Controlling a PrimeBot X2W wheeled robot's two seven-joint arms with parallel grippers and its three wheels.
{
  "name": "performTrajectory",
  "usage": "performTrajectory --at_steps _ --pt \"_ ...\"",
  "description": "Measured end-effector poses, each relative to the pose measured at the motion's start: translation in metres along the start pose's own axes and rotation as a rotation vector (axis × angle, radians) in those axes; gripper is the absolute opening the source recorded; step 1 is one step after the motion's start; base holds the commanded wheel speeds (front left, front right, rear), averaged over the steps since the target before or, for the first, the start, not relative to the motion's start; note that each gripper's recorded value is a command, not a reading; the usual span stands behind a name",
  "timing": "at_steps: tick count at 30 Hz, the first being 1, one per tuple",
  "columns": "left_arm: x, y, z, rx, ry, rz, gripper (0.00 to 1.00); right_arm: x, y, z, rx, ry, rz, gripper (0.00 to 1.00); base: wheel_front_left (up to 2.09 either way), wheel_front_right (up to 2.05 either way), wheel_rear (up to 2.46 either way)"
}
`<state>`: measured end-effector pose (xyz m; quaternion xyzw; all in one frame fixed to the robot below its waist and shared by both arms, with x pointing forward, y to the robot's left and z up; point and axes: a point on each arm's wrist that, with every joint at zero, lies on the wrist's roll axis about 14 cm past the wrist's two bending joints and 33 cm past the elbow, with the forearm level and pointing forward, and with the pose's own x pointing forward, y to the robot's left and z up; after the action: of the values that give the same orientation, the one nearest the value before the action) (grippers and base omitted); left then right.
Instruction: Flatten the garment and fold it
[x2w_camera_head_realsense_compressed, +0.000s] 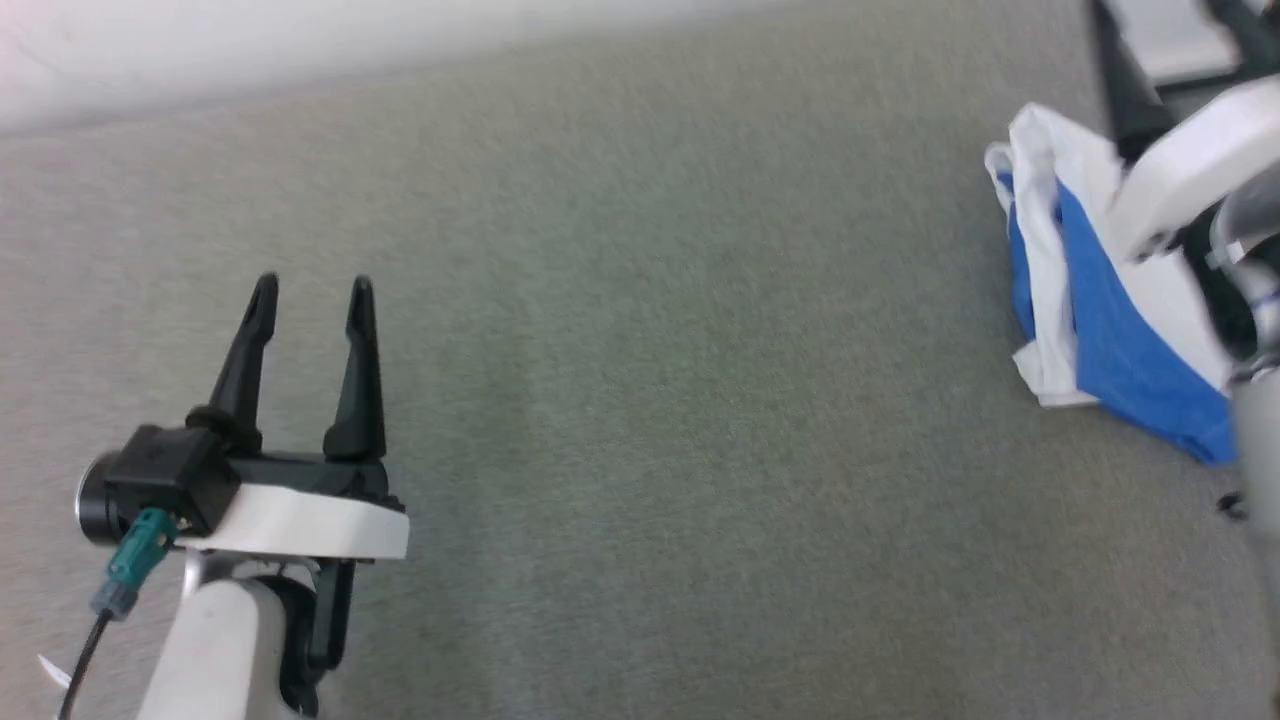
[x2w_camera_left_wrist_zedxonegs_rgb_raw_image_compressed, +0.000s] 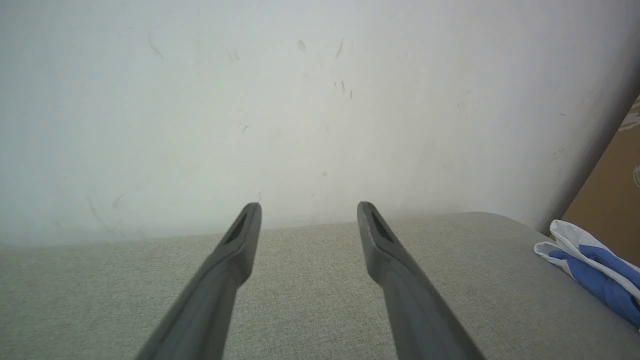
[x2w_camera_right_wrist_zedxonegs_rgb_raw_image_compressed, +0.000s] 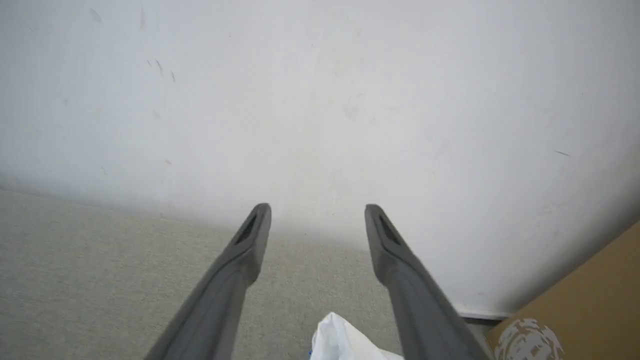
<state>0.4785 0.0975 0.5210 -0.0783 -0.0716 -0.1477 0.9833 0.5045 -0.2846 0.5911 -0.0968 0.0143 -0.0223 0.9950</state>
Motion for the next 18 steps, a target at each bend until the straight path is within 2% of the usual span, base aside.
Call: performTrajectory --at_steps 4,8,13,18 --pt "-0.019 0.013 0.016 0.009 -0.014 0.068 1.0 -0.021 0.034 0.037 0.09 -0.182 0.061 1.0 0.0 0.0 0.0" --pt "-0.04 0.031 0.028 0.028 -0.022 0.15 1.0 -0.04 0.072 0.052 0.215 -0.302 0.111 1.0 0.0 0.0 0.0" --pt "-0.065 0.053 0.049 0.055 -0.053 0.24 1.0 -0.061 0.096 0.053 0.331 -0.388 0.119 1.0 0.0 0.0 0.0" --pt "-0.089 0.069 0.066 0.082 -0.083 0.313 1.0 -0.074 0.112 0.039 0.378 -0.391 0.14 1.0 0.0 0.0 0.0"
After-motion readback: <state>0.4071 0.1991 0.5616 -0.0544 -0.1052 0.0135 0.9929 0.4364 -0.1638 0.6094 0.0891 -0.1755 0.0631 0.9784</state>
